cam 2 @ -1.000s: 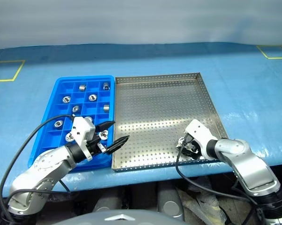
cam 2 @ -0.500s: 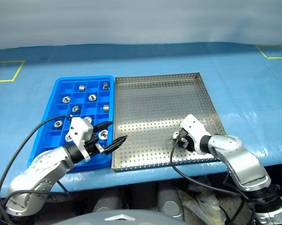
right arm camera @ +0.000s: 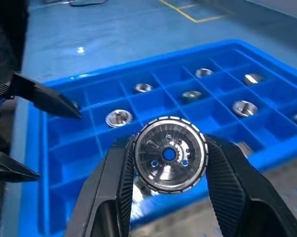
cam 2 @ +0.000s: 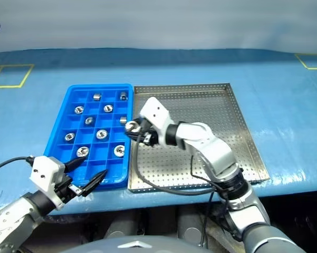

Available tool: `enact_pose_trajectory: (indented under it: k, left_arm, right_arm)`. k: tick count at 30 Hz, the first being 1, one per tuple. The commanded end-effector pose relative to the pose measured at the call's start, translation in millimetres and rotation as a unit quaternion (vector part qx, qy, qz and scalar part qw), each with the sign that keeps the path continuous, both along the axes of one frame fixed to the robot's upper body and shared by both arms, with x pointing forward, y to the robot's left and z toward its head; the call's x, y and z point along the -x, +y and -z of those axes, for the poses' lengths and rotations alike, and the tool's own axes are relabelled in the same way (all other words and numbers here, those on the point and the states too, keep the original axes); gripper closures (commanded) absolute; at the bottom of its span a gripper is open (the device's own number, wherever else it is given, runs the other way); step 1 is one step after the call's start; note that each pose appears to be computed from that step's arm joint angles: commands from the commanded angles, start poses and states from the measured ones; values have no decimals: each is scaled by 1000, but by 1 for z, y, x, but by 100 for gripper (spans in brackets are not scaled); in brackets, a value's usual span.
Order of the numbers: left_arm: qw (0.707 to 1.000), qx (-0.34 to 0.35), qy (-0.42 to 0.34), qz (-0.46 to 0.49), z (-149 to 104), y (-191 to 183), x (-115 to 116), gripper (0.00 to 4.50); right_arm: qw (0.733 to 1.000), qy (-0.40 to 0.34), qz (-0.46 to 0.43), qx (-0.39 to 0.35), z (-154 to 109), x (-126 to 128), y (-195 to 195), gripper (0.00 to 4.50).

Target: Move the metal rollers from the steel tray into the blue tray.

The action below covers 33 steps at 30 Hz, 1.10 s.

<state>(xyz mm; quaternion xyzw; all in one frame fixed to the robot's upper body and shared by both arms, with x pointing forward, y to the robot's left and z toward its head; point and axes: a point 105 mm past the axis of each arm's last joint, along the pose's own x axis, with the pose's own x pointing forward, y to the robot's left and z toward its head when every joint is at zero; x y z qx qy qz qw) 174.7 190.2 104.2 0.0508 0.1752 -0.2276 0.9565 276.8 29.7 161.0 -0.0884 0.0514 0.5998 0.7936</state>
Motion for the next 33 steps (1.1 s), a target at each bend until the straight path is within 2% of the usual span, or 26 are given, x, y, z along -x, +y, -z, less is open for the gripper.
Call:
enact_pose_trajectory:
  k: [1, 7, 15, 29, 33]
  left_arm:
    - [1000, 2, -19, -8, -12, -6, 10, 0]
    - [999, 0, -1, -38, -7, -4, 26, 0]
    - [997, -24, 1, -78, -8, 14, 35, 0]
    - [997, -23, -10, -72, -10, 11, 30, 0]
    - [997, -23, -12, -69, -11, 10, 28, 0]
  right_arm:
    - [996, -7, -87, -10, -2, 25, 33, 266]
    - [990, 16, -143, 2, 16, 43, 55, 266]
    - [988, 48, -144, -2, 28, 33, 67, 266]
    - [987, 84, -131, 29, 59, 24, 80, 266]
    - [989, 75, -120, 36, 64, 19, 78, 154]
